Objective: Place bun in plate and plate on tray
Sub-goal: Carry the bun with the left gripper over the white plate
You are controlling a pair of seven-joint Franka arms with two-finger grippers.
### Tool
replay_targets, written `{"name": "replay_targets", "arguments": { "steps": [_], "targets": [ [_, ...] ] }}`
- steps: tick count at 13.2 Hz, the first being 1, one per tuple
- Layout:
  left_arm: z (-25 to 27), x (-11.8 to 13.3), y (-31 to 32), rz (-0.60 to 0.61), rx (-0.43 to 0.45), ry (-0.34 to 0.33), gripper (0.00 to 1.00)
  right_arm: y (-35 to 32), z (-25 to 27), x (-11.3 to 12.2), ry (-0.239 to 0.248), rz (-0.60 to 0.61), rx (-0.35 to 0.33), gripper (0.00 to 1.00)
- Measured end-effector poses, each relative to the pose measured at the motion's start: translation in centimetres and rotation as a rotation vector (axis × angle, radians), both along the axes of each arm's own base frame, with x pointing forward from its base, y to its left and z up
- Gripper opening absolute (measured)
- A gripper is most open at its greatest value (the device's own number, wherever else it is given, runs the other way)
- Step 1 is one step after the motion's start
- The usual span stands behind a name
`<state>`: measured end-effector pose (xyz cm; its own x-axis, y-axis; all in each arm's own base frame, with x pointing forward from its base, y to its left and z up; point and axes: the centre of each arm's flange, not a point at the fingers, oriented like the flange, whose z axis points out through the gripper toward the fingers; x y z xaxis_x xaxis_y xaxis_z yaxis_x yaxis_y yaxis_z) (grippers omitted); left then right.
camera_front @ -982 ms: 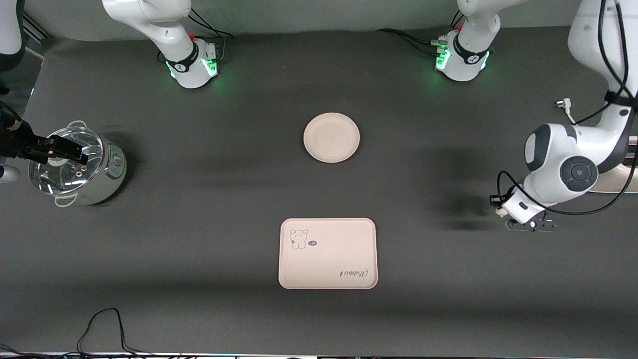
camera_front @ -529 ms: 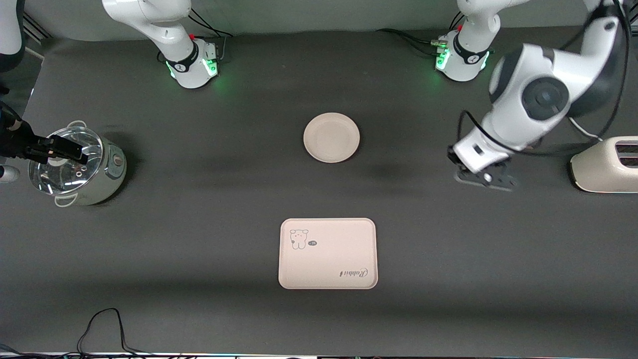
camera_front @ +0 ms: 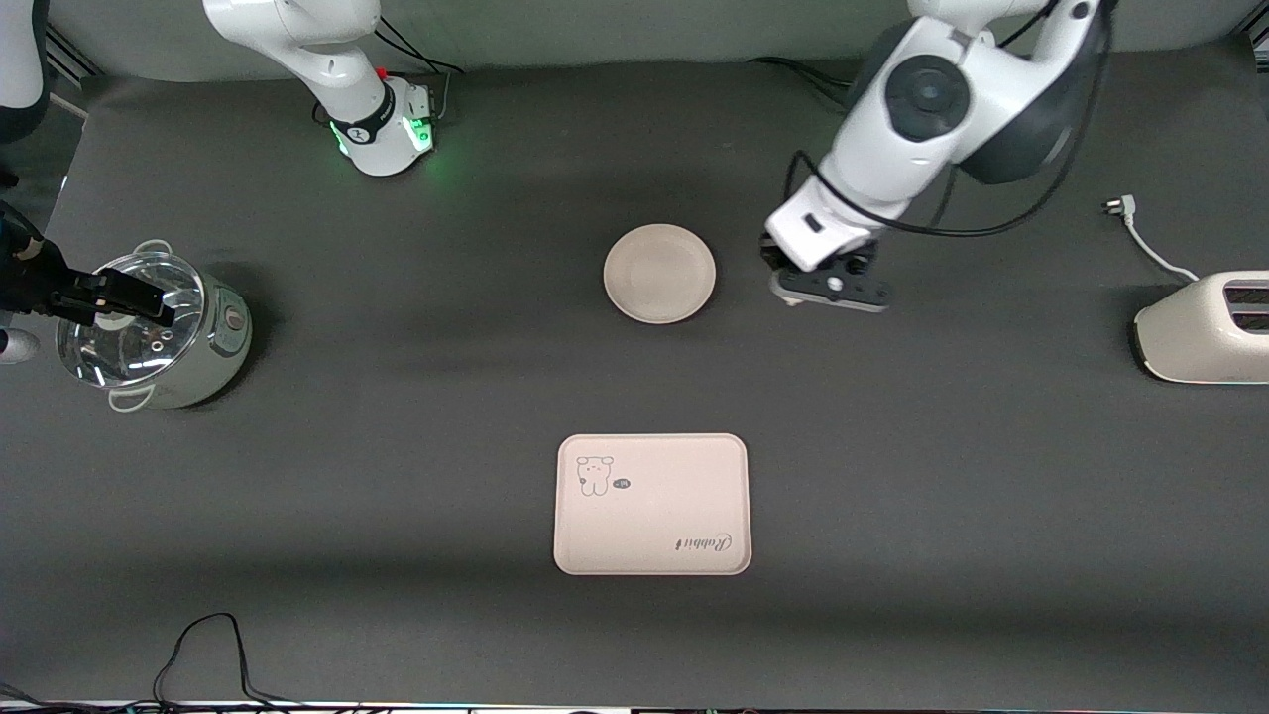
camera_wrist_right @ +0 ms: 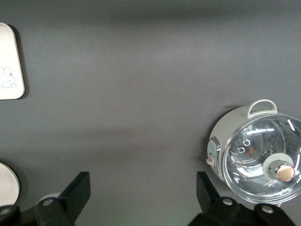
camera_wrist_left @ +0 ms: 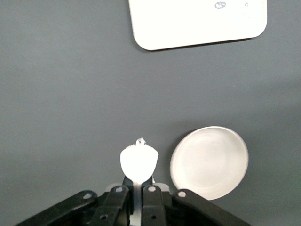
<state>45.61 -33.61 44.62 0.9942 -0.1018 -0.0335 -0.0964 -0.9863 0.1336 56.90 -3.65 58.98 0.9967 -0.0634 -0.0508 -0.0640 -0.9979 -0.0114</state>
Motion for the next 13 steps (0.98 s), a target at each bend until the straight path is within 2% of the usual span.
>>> {"name": "replay_targets", "arguments": {
  "steps": [4,7,10,13],
  "targets": [
    [-8.6,-5.9,-6.8,0.095,-0.001,-0.017,0.08,0.0,0.0,0.0,0.001,0.0,0.0,1.0],
    [-14.6,-10.5,-10.1,0.118,0.069,-0.052,0.08,0.0,0.0,0.0,0.002,0.0,0.0,1.0],
    [-19.1,-12.1,-11.4,0.16,0.11,-0.079,0.08,0.0,-0.1,-0.1,0.002,0.0,0.0,1.0],
    [-20.8,-12.9,-12.2,0.169,0.115,-0.057,0.1,0.0,-0.1,-0.1,0.003,0.0,0.0,1.0]
  ]
}}
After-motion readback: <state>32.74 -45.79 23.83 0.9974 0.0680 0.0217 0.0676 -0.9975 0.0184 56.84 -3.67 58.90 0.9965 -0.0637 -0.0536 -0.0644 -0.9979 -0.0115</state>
